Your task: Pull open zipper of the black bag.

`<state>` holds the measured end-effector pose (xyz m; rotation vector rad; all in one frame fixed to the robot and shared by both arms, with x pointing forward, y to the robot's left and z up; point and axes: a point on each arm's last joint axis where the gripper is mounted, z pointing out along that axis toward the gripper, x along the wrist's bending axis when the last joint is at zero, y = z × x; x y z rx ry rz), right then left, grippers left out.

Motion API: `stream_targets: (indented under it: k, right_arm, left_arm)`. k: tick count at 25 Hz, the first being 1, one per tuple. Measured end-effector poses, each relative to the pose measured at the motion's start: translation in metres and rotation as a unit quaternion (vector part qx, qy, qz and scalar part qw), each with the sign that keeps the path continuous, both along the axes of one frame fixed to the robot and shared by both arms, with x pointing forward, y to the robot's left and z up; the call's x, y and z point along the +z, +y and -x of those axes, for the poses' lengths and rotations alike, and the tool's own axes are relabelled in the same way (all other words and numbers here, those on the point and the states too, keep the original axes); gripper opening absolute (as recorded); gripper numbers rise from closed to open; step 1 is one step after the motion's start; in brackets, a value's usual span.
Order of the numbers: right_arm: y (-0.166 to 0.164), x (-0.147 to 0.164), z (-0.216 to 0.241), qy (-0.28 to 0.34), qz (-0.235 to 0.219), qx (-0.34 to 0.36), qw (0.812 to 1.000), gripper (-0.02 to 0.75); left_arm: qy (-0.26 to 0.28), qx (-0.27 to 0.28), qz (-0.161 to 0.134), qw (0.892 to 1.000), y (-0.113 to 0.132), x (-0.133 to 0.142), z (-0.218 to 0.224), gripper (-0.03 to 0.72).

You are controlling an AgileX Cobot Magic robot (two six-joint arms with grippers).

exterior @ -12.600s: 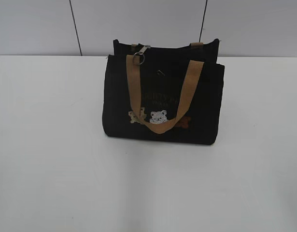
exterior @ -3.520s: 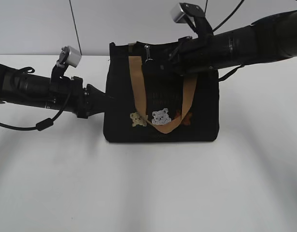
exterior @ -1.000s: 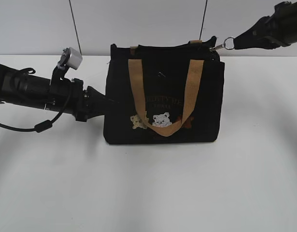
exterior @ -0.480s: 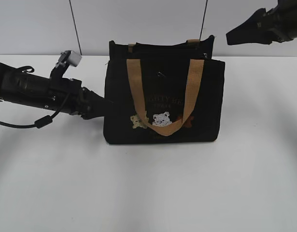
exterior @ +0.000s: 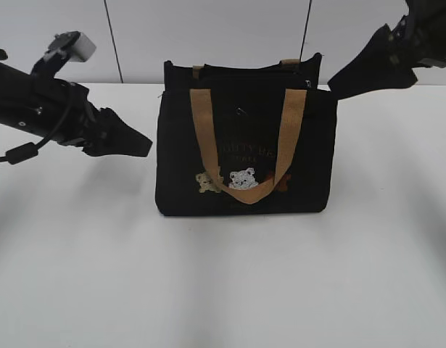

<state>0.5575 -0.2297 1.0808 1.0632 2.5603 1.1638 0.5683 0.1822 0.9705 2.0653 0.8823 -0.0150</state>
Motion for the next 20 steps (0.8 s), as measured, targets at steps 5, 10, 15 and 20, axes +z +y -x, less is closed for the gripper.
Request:
stream_targets:
  k: [5, 10, 15, 20]
  right_arm:
    - [0.008, 0.010, 0.018, 0.022, 0.047, -0.021, 0.998, 0.561]
    - [0.004, 0.039, 0.044, -0.005, 0.040, -0.045, 0.998, 0.562]
    - [-0.001, 0.036, 0.096, 0.001, 0.034, -0.051, 0.998, 0.562]
    - [-0.008, 0.025, 0.154, 0.000, 0.018, -0.073, 0.997, 0.562]
  left_arm:
    - [-0.018, 0.035, -0.039, 0.998, 0.013, 0.031, 0.031, 0.473]
    - [-0.016, 0.063, -0.060, 0.996, 0.026, 0.061, 0.074, 0.472]
    - [-0.038, 0.092, -0.069, 0.993, 0.039, 0.093, 0.123, 0.472]
    - [-0.042, 0.125, -0.079, 0.988, 0.054, 0.109, 0.177, 0.472]
